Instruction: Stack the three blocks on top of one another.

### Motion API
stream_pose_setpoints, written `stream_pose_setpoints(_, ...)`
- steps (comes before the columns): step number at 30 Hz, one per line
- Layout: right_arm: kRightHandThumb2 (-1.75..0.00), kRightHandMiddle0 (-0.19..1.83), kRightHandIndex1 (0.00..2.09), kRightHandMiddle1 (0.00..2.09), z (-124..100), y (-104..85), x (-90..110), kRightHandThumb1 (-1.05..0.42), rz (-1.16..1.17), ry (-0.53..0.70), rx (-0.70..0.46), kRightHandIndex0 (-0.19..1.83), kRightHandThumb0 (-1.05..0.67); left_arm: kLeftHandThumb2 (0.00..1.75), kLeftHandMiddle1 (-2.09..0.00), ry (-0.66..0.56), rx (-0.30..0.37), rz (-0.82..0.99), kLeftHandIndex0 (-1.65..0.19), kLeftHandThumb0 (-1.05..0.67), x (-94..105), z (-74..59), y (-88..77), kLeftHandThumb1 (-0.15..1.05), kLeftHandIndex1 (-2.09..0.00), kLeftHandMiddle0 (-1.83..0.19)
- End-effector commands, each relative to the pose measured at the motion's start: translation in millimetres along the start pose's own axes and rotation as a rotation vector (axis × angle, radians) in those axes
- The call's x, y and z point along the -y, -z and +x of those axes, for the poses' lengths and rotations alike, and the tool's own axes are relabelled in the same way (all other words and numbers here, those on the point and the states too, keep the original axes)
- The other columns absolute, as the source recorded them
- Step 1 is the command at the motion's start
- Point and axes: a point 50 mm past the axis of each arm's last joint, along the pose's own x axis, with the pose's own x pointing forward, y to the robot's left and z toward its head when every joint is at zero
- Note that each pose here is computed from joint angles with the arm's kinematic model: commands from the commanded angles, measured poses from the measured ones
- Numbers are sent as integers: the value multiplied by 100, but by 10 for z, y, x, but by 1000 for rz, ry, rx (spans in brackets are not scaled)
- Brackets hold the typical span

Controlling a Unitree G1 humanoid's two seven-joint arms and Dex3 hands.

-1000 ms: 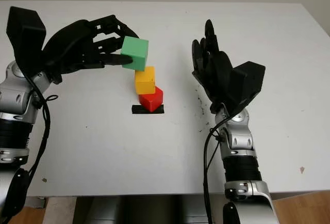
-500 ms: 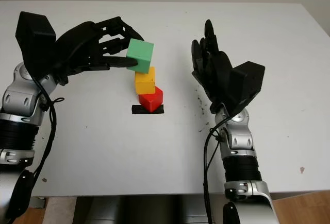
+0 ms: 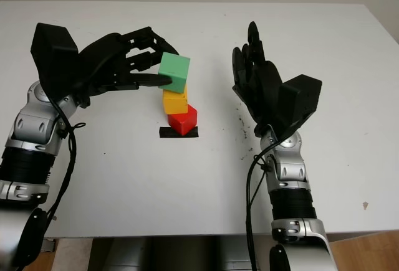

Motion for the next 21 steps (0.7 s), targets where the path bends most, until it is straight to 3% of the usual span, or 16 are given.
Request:
stream_pose_setpoints(1, -59, -19, 0, 0, -8, -24, 15, -105, -9, 3, 13, -19, -75, 5, -6, 6, 14, 8, -37, -42, 14, 4, -6, 97, -152, -22)
stream_pose_setpoints(21, -58, -19, 0, 0, -21, -16, 22, -105, -2, 9, 13, -19, -74, 5, -4, 40, 1, 5, -33, -39, 62, 13, 61, 98, -156, -20)
